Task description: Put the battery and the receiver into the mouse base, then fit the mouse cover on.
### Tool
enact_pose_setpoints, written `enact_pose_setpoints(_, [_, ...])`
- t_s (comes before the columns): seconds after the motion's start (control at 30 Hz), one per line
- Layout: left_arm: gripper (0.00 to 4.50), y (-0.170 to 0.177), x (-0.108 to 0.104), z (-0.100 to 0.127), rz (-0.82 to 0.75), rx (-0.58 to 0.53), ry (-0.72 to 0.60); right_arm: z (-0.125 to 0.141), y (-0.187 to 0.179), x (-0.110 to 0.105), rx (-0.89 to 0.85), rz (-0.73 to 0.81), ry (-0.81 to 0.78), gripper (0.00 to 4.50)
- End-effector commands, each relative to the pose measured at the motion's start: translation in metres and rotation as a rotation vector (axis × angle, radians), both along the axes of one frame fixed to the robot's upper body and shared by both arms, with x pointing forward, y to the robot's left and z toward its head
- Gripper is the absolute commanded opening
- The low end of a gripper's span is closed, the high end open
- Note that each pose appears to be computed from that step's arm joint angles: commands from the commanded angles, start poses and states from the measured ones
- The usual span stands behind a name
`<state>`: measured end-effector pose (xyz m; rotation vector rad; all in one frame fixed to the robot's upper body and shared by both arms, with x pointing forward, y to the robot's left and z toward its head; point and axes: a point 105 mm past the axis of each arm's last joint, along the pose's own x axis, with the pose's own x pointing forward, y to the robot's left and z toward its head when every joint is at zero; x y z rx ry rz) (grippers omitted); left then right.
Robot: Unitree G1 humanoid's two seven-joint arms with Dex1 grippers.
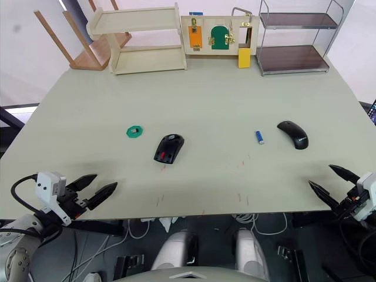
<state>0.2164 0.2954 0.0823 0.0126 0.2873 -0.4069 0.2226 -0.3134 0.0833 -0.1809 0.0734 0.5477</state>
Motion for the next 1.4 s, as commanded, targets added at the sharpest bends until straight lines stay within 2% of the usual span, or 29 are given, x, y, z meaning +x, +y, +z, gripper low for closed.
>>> enact_pose_setpoints(0.03, [4.38, -0.002, 0.002, 0.011, -0.027, 0.021, -0.034, 0.015, -0.003, 0.000, -0.042, 0.015, -0.040, 4.50])
enact_pose_setpoints(0.47, [4.38, -0.008, 0.002, 0.017, -0.036, 0.004, -0.058, 0.019, 0.002, 0.002, -0.046, 0.041, -0.050, 4.50])
enact_pose_setpoints(0.77, [4.38, -0.050, 0.010, 0.032, -0.063, -0.065, -0.109, 0.029, 0.026, -0.005, -0.016, 0.204, -0.068, 4.50])
enact_pose_setpoints(0.87, [4.38, -0.085, 0.019, 0.041, -0.058, -0.078, -0.167, 0.037, 0.039, -0.010, 0.007, 0.292, -0.095, 4.50])
enact_pose_setpoints(0.93, [4.38, -0.094, 0.025, 0.045, -0.016, -0.103, -0.186, 0.040, 0.041, -0.013, 0.017, 0.335, -0.112, 4.50])
enact_pose_setpoints(1.17, [4.38, -0.120, 0.040, 0.039, 0.028, -0.104, -0.160, 0.048, 0.047, -0.029, 0.077, 0.519, -0.139, 4.50])
enact_pose_setpoints(1.4, [4.38, -0.139, 0.056, 0.043, 0.045, -0.086, -0.182, 0.048, 0.045, -0.030, 0.085, 0.578, -0.129, 4.50])
